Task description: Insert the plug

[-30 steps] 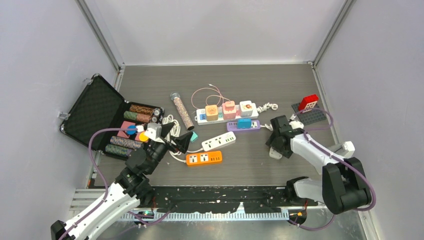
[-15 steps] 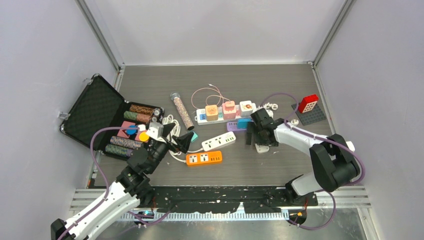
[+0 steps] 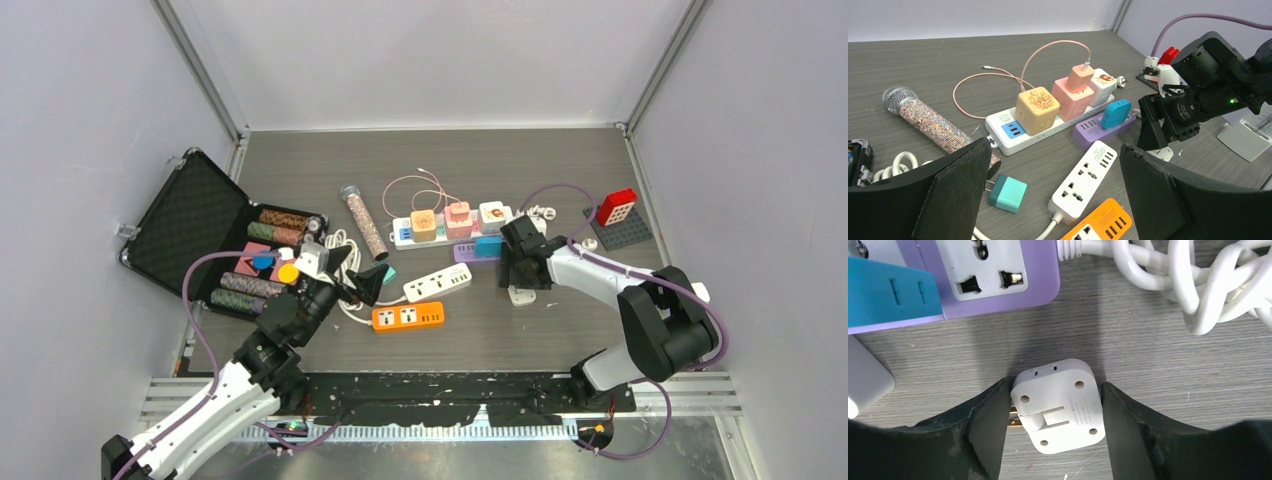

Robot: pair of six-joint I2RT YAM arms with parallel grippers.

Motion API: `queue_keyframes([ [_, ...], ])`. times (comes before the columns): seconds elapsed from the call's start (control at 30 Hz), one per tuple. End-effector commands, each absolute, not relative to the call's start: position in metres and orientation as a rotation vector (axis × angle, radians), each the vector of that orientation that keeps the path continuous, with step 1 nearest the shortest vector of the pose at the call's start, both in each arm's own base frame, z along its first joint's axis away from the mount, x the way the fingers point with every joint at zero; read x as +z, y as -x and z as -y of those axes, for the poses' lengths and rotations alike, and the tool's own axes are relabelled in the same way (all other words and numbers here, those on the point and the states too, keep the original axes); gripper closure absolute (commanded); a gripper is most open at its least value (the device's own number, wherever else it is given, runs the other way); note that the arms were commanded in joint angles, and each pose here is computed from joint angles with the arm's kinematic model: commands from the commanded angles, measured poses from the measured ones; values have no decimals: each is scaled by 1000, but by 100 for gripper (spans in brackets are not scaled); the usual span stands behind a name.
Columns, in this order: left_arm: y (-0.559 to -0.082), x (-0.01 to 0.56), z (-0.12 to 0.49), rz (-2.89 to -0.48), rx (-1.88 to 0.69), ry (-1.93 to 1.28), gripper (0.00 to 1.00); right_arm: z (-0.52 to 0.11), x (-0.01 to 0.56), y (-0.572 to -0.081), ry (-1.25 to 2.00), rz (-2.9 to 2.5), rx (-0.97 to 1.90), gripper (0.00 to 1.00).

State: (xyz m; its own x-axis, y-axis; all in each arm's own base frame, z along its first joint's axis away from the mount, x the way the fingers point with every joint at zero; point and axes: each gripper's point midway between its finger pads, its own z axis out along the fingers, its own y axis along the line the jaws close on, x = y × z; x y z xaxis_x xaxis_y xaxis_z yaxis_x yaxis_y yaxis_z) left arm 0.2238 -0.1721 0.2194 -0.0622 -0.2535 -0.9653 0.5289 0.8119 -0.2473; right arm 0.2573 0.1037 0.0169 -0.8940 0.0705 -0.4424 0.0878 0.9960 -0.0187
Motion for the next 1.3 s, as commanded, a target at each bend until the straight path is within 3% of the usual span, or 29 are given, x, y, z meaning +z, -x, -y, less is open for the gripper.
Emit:
queue_keyframes([
  [0.0,-222,251,173,-1428,-683,-216,0,-99,18,-261,-126,-2650,-87,40],
  [0.27,-220,253,179,-1440,-728,-211,0,-142,62,-277,4,-2498,179,46],
  [0.67,-214,253,216,-1566,-979,-169,2,-264,210,-275,156,-2058,725,47],
  [1.03,-201,273,246,-1588,-1246,-131,9,-311,289,-253,120,-1814,917,45],
  [1.13,-200,280,250,-1567,-1304,-107,13,-315,296,-253,105,-1784,922,45],
  [1.27,-203,277,252,-1586,-1307,-93,29,-322,305,-252,109,-1752,949,44],
])
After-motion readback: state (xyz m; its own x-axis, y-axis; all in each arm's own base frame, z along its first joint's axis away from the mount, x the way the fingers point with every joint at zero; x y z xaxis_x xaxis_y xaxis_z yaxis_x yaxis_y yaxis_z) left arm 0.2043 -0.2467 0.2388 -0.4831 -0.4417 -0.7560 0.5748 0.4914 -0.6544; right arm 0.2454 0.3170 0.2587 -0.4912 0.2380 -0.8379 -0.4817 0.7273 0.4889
